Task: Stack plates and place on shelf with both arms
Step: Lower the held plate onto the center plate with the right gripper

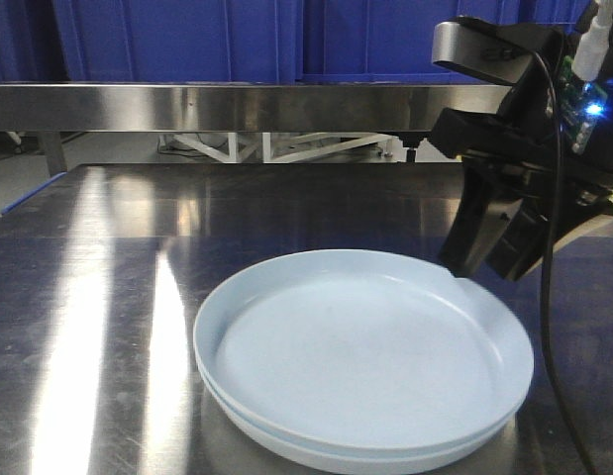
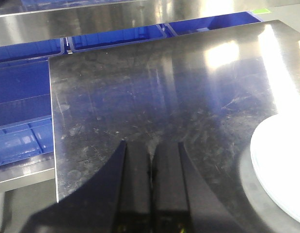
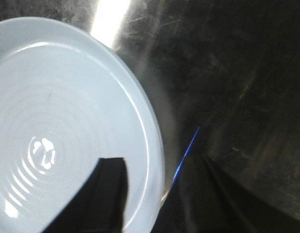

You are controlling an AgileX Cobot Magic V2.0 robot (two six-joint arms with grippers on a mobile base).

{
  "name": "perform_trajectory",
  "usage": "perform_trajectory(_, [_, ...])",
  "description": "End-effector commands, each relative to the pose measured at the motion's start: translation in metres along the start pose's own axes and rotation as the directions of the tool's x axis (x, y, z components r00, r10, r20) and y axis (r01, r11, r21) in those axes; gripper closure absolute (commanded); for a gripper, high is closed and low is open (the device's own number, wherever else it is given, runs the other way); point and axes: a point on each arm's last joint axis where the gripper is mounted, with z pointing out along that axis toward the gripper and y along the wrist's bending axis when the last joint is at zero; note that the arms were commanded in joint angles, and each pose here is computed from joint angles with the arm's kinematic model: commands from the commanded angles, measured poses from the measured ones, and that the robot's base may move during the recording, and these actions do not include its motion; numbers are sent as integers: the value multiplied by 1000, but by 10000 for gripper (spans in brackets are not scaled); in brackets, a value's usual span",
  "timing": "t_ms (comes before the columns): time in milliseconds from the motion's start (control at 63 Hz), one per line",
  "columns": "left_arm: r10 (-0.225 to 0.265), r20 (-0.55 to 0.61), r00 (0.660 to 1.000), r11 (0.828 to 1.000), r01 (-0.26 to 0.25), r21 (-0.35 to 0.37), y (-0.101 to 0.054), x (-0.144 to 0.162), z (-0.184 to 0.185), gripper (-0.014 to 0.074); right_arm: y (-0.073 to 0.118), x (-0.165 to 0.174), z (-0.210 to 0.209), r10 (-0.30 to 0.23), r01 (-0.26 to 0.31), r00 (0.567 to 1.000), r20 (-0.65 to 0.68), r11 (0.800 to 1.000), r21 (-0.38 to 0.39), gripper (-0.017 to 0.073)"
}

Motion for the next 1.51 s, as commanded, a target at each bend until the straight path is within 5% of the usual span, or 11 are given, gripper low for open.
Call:
perform_trajectory(0, [6,88,996,999,-9,40,-4,-14,-4,510,10,-5,-21,-15,17,997,74,999,-27,62])
perform_trajectory(349, [6,88,996,999,-9,40,-4,-14,-4,510,21,15,-61,-70,71,996,59,997,-23,62])
perform_trajectory(524, [6,88,996,999,-9,40,-4,-14,-4,510,18,19,-69,-55,54,997,59,998,31,62])
perform_trajectory(888, [8,89,996,999,-12,39,-3,-14,-4,510,6,22,-31,26,-30,995,95,999,39,62])
perform_trajectory(1491, [13,90,996,999,-17,36,-3,-14,-4,510,6,13,14,16,-19,998,55,998,55,81])
